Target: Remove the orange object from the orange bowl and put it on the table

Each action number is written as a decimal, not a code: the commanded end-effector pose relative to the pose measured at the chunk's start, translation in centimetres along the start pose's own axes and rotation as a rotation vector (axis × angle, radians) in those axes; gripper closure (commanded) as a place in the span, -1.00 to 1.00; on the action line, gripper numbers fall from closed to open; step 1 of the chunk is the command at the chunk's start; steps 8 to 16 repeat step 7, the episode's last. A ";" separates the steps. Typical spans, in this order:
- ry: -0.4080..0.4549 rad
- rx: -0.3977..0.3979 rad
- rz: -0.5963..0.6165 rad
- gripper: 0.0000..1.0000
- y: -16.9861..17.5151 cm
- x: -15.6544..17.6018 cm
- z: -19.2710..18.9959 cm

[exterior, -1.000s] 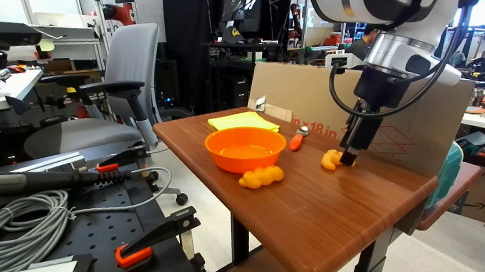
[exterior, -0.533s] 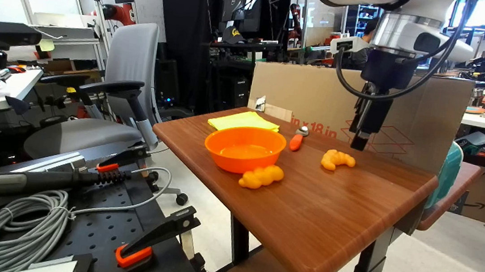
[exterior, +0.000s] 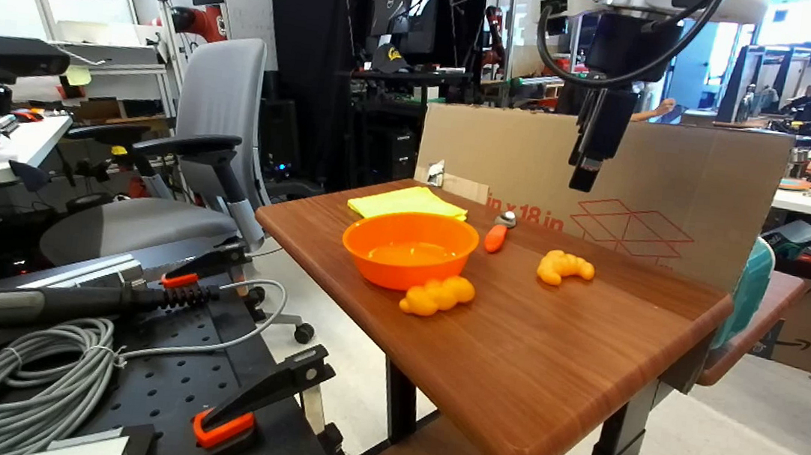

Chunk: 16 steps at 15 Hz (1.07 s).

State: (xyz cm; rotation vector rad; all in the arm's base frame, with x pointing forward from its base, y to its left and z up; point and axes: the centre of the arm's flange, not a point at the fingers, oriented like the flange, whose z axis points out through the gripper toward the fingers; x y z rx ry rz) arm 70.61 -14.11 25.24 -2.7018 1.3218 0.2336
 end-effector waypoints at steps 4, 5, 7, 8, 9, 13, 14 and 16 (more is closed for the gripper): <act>-0.008 -0.005 0.003 -1.00 0.2 -0.1 0.5; -0.008 -0.005 0.003 -1.00 0.2 -0.1 0.5; -0.008 -0.005 0.003 -1.00 0.2 -0.1 0.5; -0.008 -0.005 0.003 -1.00 0.2 -0.1 0.5; -0.008 -0.005 0.003 -1.00 0.2 -0.1 0.5; -0.008 -0.005 0.003 -1.00 0.2 -0.1 0.5; -0.008 -0.005 0.003 -1.00 0.2 -0.1 0.5; -0.008 -0.005 0.003 -1.00 0.2 -0.1 0.5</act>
